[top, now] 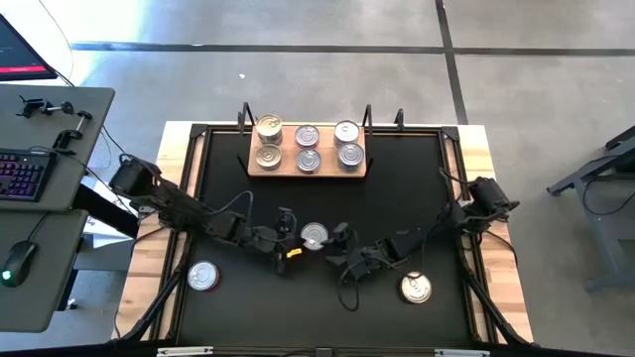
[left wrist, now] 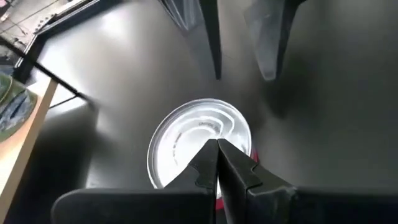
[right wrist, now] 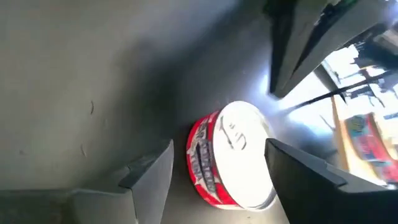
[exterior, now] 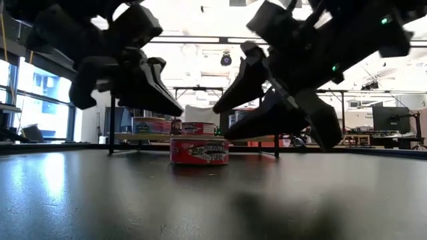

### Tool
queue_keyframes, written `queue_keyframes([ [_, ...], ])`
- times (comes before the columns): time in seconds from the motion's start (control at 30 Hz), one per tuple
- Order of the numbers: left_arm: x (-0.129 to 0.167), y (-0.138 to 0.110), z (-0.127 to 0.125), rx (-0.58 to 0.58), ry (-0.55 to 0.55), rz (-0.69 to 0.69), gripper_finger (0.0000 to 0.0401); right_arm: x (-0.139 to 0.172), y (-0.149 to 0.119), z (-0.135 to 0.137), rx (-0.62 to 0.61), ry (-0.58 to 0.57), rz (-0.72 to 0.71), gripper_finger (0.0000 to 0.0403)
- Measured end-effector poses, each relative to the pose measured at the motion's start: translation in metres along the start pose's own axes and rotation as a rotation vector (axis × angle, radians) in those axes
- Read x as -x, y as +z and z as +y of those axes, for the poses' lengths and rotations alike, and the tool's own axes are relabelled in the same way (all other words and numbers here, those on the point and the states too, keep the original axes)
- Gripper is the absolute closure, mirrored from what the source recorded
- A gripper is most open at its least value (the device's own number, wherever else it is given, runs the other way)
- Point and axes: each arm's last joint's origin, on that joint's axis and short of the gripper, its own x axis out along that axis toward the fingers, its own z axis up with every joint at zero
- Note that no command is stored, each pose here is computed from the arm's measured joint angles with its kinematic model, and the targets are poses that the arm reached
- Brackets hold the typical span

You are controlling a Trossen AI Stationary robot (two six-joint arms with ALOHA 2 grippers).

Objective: Stack canned seafood by type on shelf
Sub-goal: Stack the red tuna can on top of the other red tuna can on the shelf

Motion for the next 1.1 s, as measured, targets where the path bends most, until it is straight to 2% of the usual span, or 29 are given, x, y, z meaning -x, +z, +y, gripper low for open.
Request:
queue_keyframes([
  [0.17,0.011,-0.006,0.003,0.042,0.003,-0.008,0.0401,-0.013,-0.010,-0.004,-0.004,0.051,0.007,0.0157],
  [0.3,0.008,-0.020,0.003,0.034,0.004,0.041,0.0401,-0.020,-0.017,-0.013,-0.023,0.087,0.004,0.0182],
  [0.47,0.006,-0.025,0.007,0.081,0.017,0.059,0.0401,-0.026,-0.026,-0.022,-0.038,0.126,0.018,0.0262],
  [0.6,0.006,-0.024,0.007,0.096,0.022,0.050,0.0401,-0.032,-0.030,-0.020,0.013,0.180,0.000,0.0342],
  [0.7,0.007,-0.024,0.005,0.089,0.016,0.048,0.0400,-0.036,-0.031,-0.017,0.031,0.168,0.006,0.0390],
  [0.87,0.013,-0.020,-0.003,0.067,0.026,0.034,0.0400,-0.039,-0.033,-0.016,0.011,0.129,0.044,0.0393],
  [1.1,0.023,-0.012,-0.011,0.043,0.035,-0.010,0.0400,-0.045,-0.012,-0.028,0.006,0.090,0.044,0.0401],
])
